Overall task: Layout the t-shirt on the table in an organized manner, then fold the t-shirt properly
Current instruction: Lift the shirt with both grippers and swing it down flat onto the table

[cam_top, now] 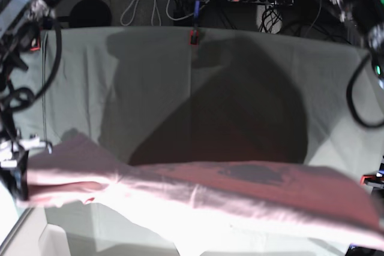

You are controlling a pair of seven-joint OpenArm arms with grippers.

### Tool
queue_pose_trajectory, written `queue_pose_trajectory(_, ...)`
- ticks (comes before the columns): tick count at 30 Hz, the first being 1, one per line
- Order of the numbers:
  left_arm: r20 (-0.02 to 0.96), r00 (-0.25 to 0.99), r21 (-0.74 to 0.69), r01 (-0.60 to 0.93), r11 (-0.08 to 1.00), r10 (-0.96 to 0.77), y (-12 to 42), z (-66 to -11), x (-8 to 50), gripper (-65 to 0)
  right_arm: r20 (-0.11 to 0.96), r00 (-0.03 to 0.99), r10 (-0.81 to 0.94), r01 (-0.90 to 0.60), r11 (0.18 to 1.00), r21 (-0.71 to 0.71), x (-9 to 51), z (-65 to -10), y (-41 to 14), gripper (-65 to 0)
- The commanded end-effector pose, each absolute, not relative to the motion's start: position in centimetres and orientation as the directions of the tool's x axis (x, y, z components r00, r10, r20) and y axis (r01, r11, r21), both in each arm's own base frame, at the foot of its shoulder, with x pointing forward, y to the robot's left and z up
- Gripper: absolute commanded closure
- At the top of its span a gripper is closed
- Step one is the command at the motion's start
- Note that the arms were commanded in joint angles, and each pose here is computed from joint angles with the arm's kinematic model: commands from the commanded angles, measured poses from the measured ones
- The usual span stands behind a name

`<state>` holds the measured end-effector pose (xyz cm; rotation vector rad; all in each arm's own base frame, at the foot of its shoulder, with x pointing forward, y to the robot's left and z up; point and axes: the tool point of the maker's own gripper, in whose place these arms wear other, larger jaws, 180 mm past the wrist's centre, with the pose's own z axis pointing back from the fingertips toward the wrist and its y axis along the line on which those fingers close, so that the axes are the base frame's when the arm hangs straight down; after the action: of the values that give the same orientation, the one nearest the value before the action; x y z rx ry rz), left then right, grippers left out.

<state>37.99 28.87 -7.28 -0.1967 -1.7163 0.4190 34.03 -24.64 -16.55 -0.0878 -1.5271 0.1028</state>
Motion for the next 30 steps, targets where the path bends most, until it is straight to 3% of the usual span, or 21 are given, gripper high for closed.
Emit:
queue_pose_trajectory(1, 0.912, -0.26, -0.353, -0.097, 0.931, 0.319, 29.1, -4.6, 37.9, -0.1, 0.989, -0.063, 0.136, -0.009, 0.991, -0.137, 34.5, -13.5, -24.5, 0.0)
queue_pose_trajectory(14, 0.87, -0.484, -0.121, -0.037, 0.992, 0.088, 22.7, 7.8, 40.3, -0.1, 0.866, -0.453, 0.213, 0.046, 0.975, -0.216, 37.8, 3.3, -24.6, 0.0)
queue_pose_trajectory(30, 0.862, -0.472, -0.256, -0.086, 0.963, 0.187, 25.2, 4.8, 39.4, -0.1, 0.739, -0.603, 0.302, 0.144, 0.952, -0.271, 35.3, 11.2, -25.8, 0.0)
